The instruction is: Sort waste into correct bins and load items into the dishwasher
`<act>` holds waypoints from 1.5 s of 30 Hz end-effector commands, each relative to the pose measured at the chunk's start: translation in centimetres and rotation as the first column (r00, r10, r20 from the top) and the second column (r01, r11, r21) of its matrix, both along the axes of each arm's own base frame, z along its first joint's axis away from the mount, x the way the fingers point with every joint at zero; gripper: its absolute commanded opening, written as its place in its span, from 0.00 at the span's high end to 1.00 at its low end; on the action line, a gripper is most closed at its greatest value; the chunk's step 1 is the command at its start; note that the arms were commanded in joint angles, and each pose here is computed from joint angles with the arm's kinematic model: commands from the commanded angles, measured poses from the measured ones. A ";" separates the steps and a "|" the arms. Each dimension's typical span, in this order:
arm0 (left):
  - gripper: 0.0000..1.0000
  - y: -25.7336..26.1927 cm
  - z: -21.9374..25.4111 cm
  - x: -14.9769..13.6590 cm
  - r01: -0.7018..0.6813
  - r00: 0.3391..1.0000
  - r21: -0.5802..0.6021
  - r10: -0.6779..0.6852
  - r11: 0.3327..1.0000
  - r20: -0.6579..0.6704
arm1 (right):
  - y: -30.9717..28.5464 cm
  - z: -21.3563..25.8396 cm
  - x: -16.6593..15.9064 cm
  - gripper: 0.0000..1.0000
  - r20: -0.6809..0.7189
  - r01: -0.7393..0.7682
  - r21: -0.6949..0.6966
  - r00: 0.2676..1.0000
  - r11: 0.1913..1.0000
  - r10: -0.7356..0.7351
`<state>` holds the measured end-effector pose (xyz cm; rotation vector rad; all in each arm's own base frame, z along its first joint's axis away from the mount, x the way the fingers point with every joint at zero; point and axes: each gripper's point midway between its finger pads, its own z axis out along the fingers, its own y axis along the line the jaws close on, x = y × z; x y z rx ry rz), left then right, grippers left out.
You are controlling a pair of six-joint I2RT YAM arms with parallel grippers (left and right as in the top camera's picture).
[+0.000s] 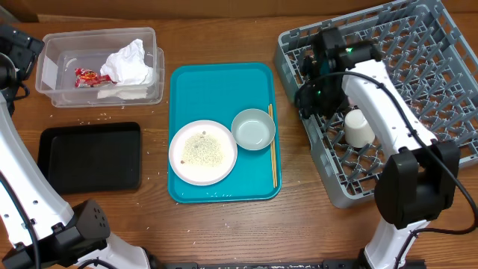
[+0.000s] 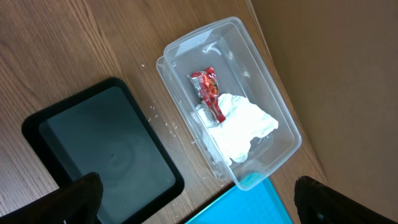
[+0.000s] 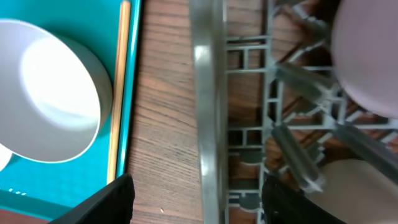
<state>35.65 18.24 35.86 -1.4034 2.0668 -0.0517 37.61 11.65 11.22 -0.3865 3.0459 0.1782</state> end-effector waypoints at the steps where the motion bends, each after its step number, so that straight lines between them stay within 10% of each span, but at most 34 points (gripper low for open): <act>1: 0.00 0.0 -0.2 0.2 0.011 1.000 0.014 -0.011 1.000 -0.014 | 0.5 -1.3 -1.0 0.33 -0.029 -0.031 0.018 0.999 0.999 0.032; 24: 0.00 0.0 -0.2 0.2 0.011 1.000 0.014 -0.011 1.000 -0.014 | 2.3 -4.6 1.3 0.77 -0.026 0.181 0.059 0.983 0.982 -0.180; 45: 0.00 0.0 -0.2 0.2 0.012 1.000 0.014 -0.011 1.000 -0.014 | 0.5 0.6 8.0 0.65 0.215 0.418 0.078 0.879 0.905 -0.425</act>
